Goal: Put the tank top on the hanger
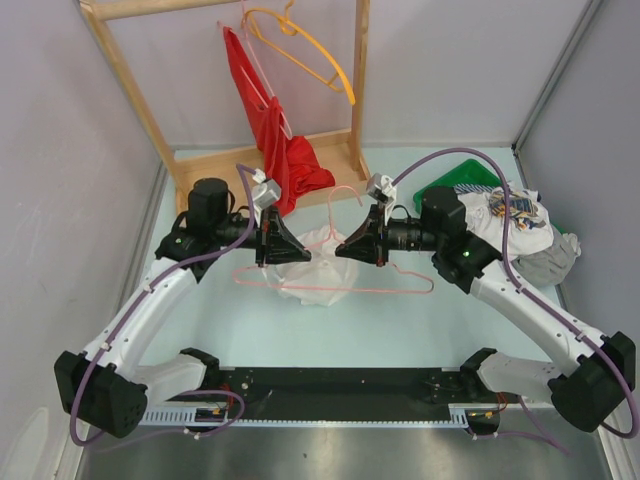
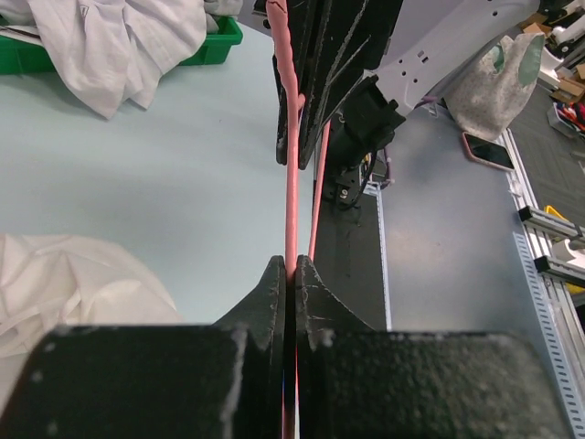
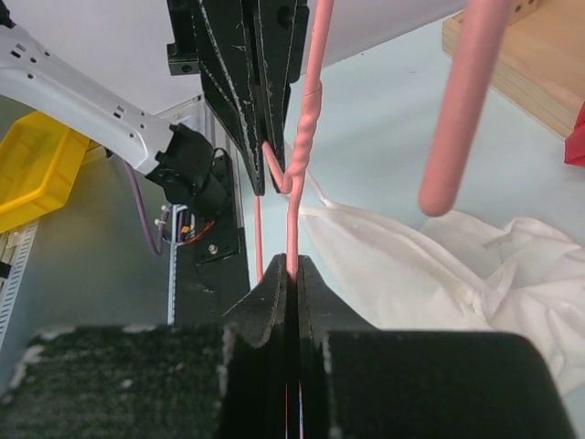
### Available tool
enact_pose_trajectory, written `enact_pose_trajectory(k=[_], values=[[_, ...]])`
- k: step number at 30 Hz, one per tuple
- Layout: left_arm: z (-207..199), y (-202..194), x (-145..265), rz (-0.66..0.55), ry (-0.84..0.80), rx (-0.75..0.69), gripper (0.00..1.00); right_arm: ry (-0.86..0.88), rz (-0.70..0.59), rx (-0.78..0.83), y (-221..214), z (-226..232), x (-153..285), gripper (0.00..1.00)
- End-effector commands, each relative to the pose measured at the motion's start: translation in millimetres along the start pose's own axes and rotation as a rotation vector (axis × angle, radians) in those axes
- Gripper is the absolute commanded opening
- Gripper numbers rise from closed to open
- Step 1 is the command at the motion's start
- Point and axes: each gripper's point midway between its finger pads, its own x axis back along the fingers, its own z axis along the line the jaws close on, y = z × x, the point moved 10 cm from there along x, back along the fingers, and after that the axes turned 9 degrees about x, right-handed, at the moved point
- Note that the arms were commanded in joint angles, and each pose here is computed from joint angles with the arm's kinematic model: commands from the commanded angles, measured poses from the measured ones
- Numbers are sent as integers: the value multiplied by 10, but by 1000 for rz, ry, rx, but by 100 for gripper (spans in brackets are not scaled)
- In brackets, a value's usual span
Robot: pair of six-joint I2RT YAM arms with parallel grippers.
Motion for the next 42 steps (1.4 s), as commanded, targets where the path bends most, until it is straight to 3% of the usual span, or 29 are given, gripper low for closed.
enact_pose_trajectory(k=[1,4,8,10,15,21,22,28,31,38,42], values=[[-83,76,34,-20,6,-118,0,-2,-42,71,158,-23,-9,0],[-108,67,51,-23,15,-136,0,-24,-39,61,146,-85,11,9],[-92,24,85,-35,101,-151,0,-33,-38,54,140,-140,35,46],[-93,-11,110,-35,148,-146,0,-44,-39,53,141,-171,62,56],[-17,-137,159,-43,282,-128,0,-82,-17,29,92,-236,142,75],[4,-214,319,-106,457,-142,0,-208,-35,9,78,-354,399,86],[30,-269,342,-111,490,-133,0,-233,-42,-2,86,-372,449,99],[23,-402,596,-237,769,-141,0,-561,14,-92,-44,-701,666,100],[66,-474,691,-266,912,-112,0,-614,70,-134,-213,-774,553,99],[117,-501,755,-273,1002,-78,0,-479,224,-154,-675,-675,-235,92],[131,-539,758,-268,1007,-67,0,-480,274,-163,-886,-735,-512,82]])
